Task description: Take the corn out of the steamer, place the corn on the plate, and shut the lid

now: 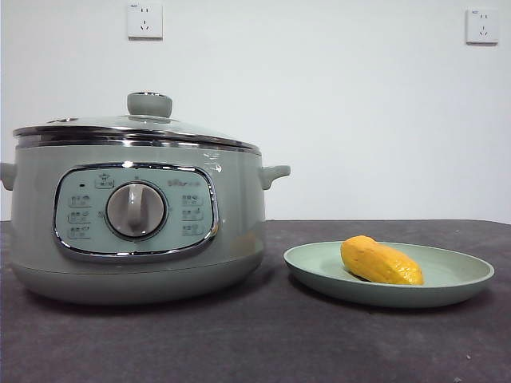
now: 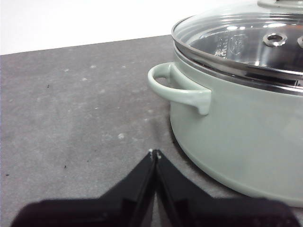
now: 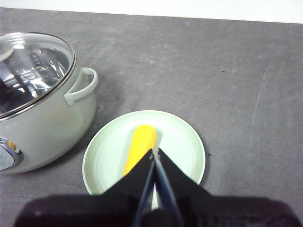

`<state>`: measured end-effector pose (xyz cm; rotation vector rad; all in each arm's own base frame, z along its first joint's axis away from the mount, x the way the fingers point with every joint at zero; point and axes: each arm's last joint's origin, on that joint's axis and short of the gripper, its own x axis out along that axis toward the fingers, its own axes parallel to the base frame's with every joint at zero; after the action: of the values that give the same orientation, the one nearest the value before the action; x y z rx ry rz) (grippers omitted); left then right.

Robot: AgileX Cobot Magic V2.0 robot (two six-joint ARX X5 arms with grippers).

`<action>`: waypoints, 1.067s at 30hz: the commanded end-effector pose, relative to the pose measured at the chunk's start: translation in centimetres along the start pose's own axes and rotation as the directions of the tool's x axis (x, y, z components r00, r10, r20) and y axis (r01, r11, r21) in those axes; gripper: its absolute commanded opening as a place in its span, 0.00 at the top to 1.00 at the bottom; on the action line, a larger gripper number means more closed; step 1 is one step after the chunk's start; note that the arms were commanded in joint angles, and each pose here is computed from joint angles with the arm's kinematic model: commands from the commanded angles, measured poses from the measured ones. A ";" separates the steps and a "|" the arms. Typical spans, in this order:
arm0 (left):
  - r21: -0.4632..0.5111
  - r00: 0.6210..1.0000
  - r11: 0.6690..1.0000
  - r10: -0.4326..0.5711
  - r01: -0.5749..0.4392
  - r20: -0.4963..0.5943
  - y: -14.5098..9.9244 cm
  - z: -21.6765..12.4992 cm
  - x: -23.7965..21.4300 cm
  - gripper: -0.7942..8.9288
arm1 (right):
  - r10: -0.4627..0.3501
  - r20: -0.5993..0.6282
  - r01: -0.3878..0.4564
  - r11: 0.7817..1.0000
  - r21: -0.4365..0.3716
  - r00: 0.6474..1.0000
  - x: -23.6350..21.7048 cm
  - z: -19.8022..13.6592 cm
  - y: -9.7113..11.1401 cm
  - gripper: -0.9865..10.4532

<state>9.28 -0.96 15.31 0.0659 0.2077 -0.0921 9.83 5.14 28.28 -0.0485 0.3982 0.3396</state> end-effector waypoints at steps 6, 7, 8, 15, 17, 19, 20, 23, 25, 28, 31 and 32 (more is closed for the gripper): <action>-0.007 1.000 1.000 0.004 -0.005 -0.008 0.0 -0.4 0.2 0.92 | -0.002 -0.004 0.002 1.000 -0.002 1.000 0.1 -0.2 0.0 0.91; -0.007 1.000 1.000 0.004 -0.005 -0.008 0.0 -0.4 0.2 0.92 | -0.002 -0.004 0.002 1.000 -0.002 1.000 0.1 -0.2 0.0 0.91; -0.007 1.000 1.000 0.004 -0.005 -0.008 0.0 -0.4 0.2 0.92 | -0.002 -0.004 0.002 1.000 -0.002 1.000 0.1 -0.2 0.0 0.91; -0.007 1.000 1.000 0.004 -0.005 -0.008 0.0 -0.4 0.2 0.92 | -0.033 -0.002 0.033 0.999 -0.007 0.999 0.1 -0.2 -0.1 0.91; -0.007 1.000 1.000 0.004 -0.005 -0.008 0.0 -0.4 0.2 0.92 | -0.031 -0.014 0.030 0.999 -0.011 0.999 0.1 -0.4 -0.1 0.91; -0.007 1.000 1.000 0.004 -0.005 -0.008 0.0 -0.4 0.2 0.92 | -0.034 -0.009 0.034 0.999 -0.031 0.999 -0.4 -0.6 -0.3 0.91; -0.007 1.000 1.000 0.004 -0.005 -0.008 0.0 -0.4 0.2 0.92 | -0.048 0.014 0.049 0.998 -0.045 0.999 -0.8 -0.7 -0.5 0.91; -0.007 1.000 1.000 0.004 -0.005 -0.008 0.0 -0.4 0.2 0.92 | -0.087 0.130 0.096 0.993 -0.068 0.988 -1.4 -1.0 -1.3 0.91; -0.007 1.000 1.000 0.004 -0.005 -0.008 0.0 -0.4 0.2 0.92 | -0.105 0.219 0.119 0.992 -0.049 0.970 -1.5 -1.4 -1.9 0.91; -0.007 1.000 1.000 0.004 -0.005 -0.008 0.0 -0.4 0.2 0.92 | -0.132 0.308 0.146 0.989 -0.024 0.942 -1.3 -2.8 -2.7 0.91; -0.007 1.000 1.000 0.004 -0.005 -0.008 0.0 -0.4 0.2 0.92 | -0.178 0.338 0.190 0.982 -0.005 0.924 -0.6 -4.8 -3.4 0.91; -0.007 1.000 1.000 0.004 -0.005 -0.008 0.0 -0.4 0.2 0.92 | -0.187 0.338 0.199 0.980 -0.001 0.922 -0.3 -5.5 -3.5 0.91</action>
<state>9.28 -0.96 15.31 0.0659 0.2077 -0.0921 8.55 1.12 23.98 -0.0527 0.0406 0.1537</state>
